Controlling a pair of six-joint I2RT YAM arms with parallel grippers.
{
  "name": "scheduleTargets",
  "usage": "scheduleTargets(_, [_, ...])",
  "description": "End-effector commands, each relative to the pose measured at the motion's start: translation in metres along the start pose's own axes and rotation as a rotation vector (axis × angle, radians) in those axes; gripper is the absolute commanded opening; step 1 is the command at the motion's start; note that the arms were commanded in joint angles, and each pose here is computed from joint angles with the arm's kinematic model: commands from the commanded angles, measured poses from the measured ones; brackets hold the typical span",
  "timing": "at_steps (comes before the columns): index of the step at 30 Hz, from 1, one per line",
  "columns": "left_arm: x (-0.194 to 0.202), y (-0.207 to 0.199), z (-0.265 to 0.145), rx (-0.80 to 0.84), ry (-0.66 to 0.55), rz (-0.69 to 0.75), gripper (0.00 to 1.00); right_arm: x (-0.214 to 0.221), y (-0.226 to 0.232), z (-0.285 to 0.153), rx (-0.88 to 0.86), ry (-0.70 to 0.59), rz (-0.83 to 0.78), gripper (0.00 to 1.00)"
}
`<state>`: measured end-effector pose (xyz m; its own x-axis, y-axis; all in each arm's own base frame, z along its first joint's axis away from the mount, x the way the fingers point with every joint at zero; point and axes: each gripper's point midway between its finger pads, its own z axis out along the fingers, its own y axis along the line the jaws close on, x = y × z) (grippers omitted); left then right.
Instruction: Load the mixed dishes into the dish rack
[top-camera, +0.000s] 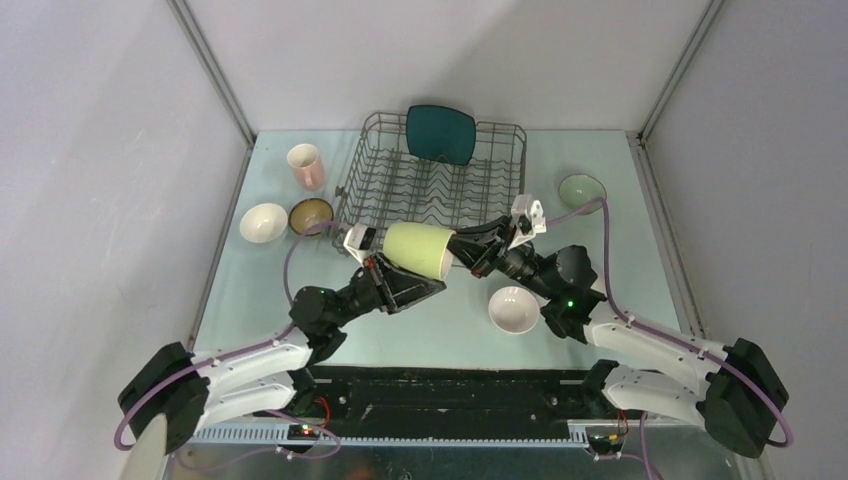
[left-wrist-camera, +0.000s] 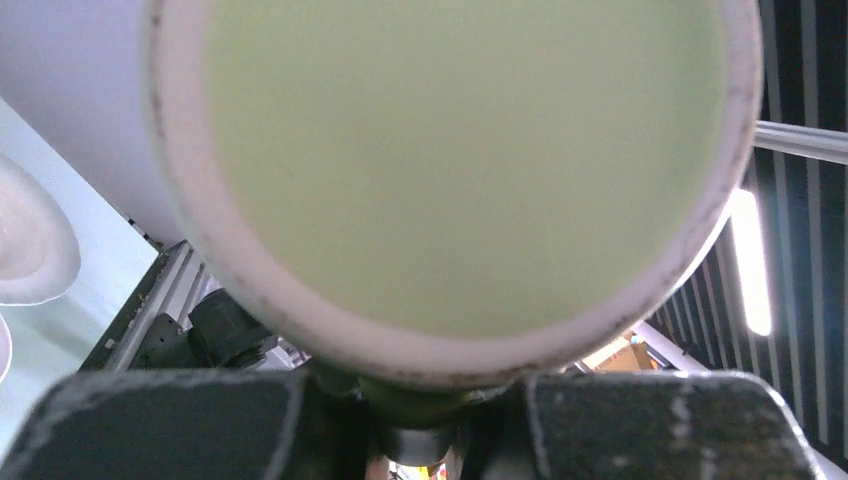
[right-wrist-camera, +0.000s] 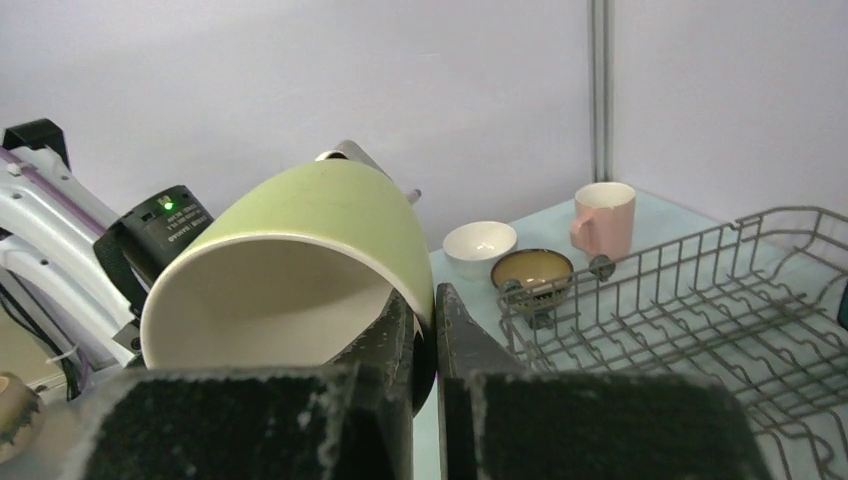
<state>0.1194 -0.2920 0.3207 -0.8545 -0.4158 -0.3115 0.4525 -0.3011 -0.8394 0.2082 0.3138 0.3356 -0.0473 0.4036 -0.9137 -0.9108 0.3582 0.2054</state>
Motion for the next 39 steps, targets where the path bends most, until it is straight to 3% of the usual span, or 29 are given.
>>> scheduleTargets(1, [-0.004,-0.022,-0.003,0.052,-0.012,0.064,0.0,-0.011,0.012,0.002,-0.066,-0.034,-0.054,0.0])
scheduleTargets(3, [-0.008,-0.018,-0.006,0.004,-0.021,0.103,0.0,-0.005,0.011,0.0,-0.065,-0.006,-0.055,0.04])
scheduleTargets(4, [-0.01,-0.026,-0.009,0.008,-0.027,0.132,0.0,-0.004,0.011,-0.001,-0.06,0.0,-0.055,0.1])
scheduleTargets(5, [-0.014,-0.011,-0.01,-0.074,-0.028,0.168,0.0,0.002,0.004,-0.003,-0.031,0.026,-0.048,0.25])
scheduleTargets(6, [-0.02,-0.018,-0.014,-0.084,-0.054,0.207,0.0,0.0,0.002,-0.005,-0.017,0.029,-0.046,0.27])
scheduleTargets(7, [-0.024,0.003,-0.019,-0.207,-0.049,0.252,0.0,0.005,-0.005,-0.008,0.01,0.054,-0.035,0.28])
scheduleTargets(8, [-0.036,-0.002,-0.023,-0.237,-0.103,0.306,0.0,0.001,-0.006,-0.011,0.018,0.053,-0.036,0.29])
scheduleTargets(11, [-0.056,0.018,-0.045,-0.497,-0.126,0.459,0.0,0.006,-0.019,-0.022,0.073,0.1,-0.022,0.52])
scheduleTargets(14, [-0.071,0.038,-0.068,-0.719,-0.119,0.56,0.0,0.006,-0.029,-0.034,0.136,0.132,-0.028,0.62])
scheduleTargets(20, [-0.109,0.048,-0.072,-0.93,-0.163,0.683,0.0,0.003,-0.06,-0.058,0.325,0.151,-0.054,0.65])
scheduleTargets(26, [-0.177,0.059,-0.077,-1.22,-0.312,0.861,0.0,0.01,-0.087,-0.081,0.516,0.183,-0.033,0.66])
scheduleTargets(28, [-0.196,0.078,-0.073,-1.318,-0.306,0.911,0.0,0.018,-0.087,-0.084,0.522,0.215,-0.017,0.66])
scheduleTargets(34, [-0.247,0.105,-0.065,-1.398,-0.334,0.96,0.0,0.032,-0.086,-0.099,0.542,0.293,-0.003,0.66])
scheduleTargets(39, [-0.271,0.129,-0.069,-1.504,-0.247,0.997,0.0,0.033,-0.087,-0.106,0.558,0.301,-0.015,0.67])
